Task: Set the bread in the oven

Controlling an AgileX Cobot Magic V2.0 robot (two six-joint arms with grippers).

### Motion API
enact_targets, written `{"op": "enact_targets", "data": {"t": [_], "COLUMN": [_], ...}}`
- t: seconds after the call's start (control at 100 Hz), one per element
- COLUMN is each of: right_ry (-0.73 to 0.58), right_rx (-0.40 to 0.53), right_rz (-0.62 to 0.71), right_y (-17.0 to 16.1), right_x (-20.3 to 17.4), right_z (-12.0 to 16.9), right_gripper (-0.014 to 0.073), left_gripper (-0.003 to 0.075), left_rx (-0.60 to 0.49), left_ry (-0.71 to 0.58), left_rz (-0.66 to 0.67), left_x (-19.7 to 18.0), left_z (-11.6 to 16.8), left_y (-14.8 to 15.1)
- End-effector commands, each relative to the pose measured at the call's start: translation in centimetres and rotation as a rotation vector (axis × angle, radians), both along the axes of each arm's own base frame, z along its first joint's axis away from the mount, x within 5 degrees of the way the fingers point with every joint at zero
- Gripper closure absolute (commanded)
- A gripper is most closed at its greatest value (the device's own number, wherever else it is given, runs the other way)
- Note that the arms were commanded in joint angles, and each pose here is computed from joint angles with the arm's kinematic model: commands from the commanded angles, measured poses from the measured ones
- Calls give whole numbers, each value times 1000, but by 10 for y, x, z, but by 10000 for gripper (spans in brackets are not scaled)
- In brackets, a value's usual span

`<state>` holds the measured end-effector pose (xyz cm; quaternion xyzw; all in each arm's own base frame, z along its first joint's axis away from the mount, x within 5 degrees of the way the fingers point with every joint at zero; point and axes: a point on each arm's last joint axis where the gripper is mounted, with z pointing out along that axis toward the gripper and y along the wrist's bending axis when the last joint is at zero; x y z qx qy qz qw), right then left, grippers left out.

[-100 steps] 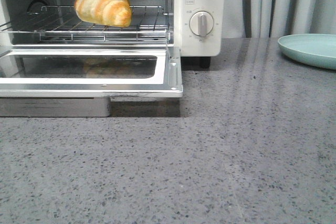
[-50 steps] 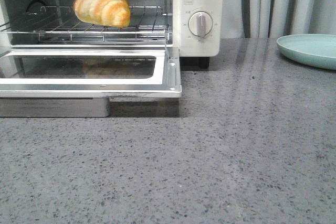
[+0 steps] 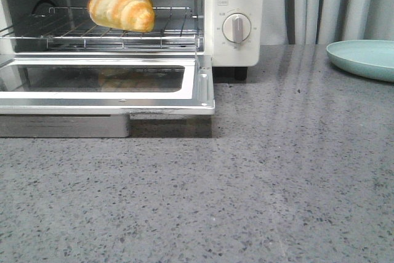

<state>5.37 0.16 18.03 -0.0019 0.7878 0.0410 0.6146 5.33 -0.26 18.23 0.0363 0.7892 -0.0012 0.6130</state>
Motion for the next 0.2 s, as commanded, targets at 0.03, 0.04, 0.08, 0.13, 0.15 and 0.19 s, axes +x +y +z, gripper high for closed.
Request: {"op": "enact_targets", "data": {"t": [0.03, 0.04, 0.08, 0.13, 0.15, 0.19], "right_ry": [-41, -41, -41, -41, -41, -41], "right_rx": [7, 7, 7, 7, 7, 7], "right_rz": [0, 0, 0, 0, 0, 0], "right_y": [0, 0, 0, 0, 0, 0], "right_x": [0, 0, 0, 0, 0, 0], "right_z": [0, 0, 0, 0, 0, 0], "right_gripper": [643, 643, 643, 643, 643, 643], "left_gripper": [741, 741, 741, 741, 741, 741], "left_rx": [-17, -17, -17, -17, -17, -17], "left_ry": [-58, -58, -58, -58, -58, -58], "left_rz": [3, 3, 3, 3, 3, 3], "left_x": [0, 0, 0, 0, 0, 0], "left_z": [-2, -2, -2, -2, -2, -2], "left_y": [0, 0, 0, 0, 0, 0]}}
